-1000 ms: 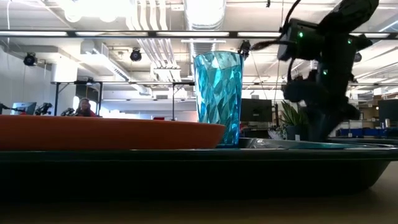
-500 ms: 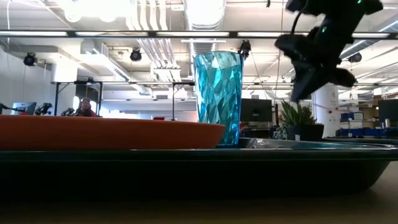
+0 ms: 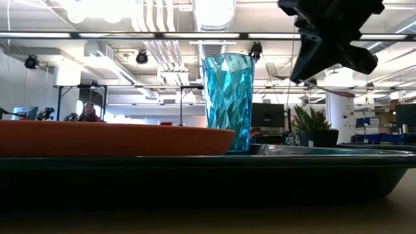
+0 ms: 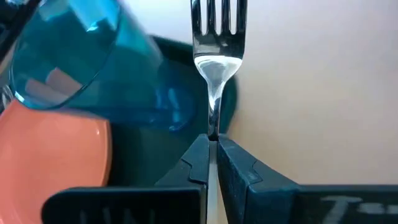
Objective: Pick and place plate/cup/fork/spoon on tray
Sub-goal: Put the orange fork on the dark green tray
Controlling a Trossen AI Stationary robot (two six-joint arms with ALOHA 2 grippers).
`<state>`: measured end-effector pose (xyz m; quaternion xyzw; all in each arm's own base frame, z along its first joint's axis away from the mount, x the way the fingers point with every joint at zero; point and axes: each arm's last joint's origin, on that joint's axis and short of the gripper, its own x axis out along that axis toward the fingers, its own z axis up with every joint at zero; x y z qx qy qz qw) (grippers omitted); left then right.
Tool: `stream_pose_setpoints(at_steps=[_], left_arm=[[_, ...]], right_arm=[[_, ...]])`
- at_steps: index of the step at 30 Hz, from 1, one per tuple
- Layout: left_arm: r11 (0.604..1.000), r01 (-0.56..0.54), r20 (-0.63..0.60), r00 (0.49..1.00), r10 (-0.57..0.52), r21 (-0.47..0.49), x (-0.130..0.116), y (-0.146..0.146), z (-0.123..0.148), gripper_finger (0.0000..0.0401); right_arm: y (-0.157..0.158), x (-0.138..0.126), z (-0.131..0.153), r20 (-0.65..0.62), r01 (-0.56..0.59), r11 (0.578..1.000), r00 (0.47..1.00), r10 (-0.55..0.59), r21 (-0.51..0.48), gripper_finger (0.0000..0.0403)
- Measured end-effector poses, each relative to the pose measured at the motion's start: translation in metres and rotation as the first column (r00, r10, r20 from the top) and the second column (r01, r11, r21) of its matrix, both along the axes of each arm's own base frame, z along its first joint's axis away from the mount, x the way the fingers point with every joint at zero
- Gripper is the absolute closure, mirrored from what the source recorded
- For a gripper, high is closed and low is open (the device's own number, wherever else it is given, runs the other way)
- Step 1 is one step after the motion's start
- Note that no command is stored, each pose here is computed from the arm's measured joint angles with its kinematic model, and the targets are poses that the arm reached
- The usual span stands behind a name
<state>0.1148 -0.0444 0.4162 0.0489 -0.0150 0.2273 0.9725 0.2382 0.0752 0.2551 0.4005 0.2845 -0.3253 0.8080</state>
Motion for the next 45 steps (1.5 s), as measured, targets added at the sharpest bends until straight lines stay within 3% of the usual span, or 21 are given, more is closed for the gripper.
stream_pose_setpoints(at_steps=[15, 20, 45], left_arm=[[1.000, -0.001, -0.014, 1.000, 0.002, 0.031, -0.001, 0.000, 0.000, 0.0397], [0.999, -0.002, -0.015, 1.000, 0.002, 0.038, -0.002, 0.001, 0.001, 0.0397], [0.999, -0.002, -0.002, 1.000, 0.002, 0.033, -0.006, 0.004, 0.002, 0.0397]], right_arm=[[0.058, 0.075, -0.016, -0.067, 0.011, 0.999, 0.998, -0.009, 0.032, 0.0394], [0.072, 0.076, -0.020, -0.126, 0.068, 0.996, 0.990, -0.061, 0.054, 0.0394], [0.102, 0.057, -0.023, -0.068, 0.178, 0.972, 0.983, -0.169, 0.155, 0.0394]])
